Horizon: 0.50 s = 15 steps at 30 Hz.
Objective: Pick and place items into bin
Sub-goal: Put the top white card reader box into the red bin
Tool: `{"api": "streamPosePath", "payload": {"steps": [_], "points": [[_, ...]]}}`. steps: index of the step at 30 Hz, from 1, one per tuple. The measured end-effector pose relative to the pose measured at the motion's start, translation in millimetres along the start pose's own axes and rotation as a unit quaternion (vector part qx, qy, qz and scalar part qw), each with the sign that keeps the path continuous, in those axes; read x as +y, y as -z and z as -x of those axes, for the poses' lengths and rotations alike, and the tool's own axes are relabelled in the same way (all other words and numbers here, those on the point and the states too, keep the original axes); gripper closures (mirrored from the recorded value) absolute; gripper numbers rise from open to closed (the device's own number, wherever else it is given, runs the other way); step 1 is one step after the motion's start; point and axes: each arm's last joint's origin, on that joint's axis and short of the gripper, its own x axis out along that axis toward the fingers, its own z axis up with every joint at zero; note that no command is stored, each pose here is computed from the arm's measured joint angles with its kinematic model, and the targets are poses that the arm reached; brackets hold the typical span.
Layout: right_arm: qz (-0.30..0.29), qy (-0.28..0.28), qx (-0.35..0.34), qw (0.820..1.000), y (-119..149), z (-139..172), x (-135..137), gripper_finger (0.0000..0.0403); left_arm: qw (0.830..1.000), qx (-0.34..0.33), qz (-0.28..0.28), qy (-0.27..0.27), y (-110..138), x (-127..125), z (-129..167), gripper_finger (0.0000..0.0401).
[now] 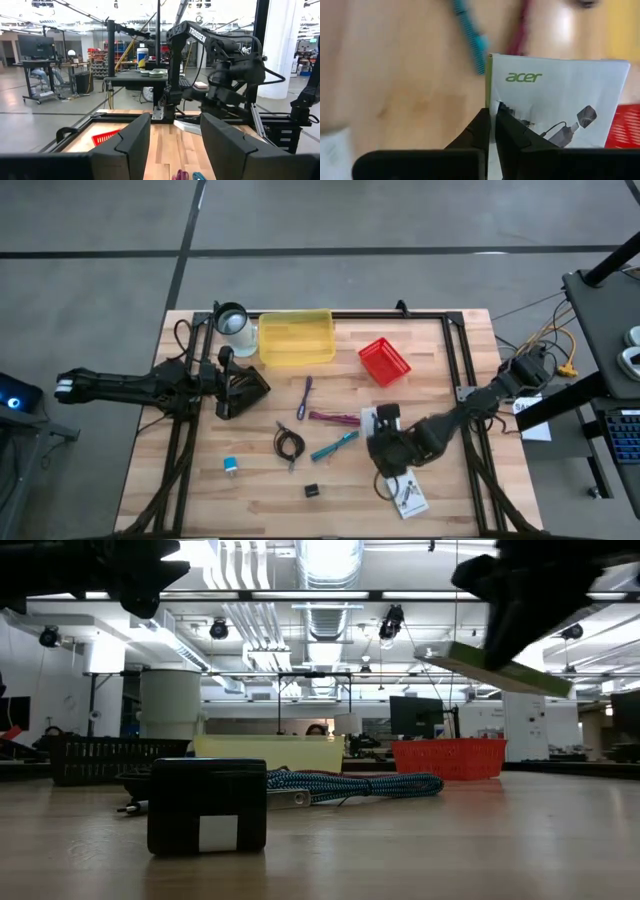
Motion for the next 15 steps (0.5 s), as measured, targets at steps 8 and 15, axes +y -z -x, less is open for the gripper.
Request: {"api": "streamPosePath", "payload": {"steps": [8,15], "points": [[-0.073,0.019,0.000,0.997,-19,-7,-39,0.0394,1.000,0.000,0.000,0.000,0,0,0,0.0241],[-0.176,0.043,0.014,0.983,-31,-12,-85,0.0394,1.000,0.000,-0.008,0.000,0,0,0,0.0241]]}}
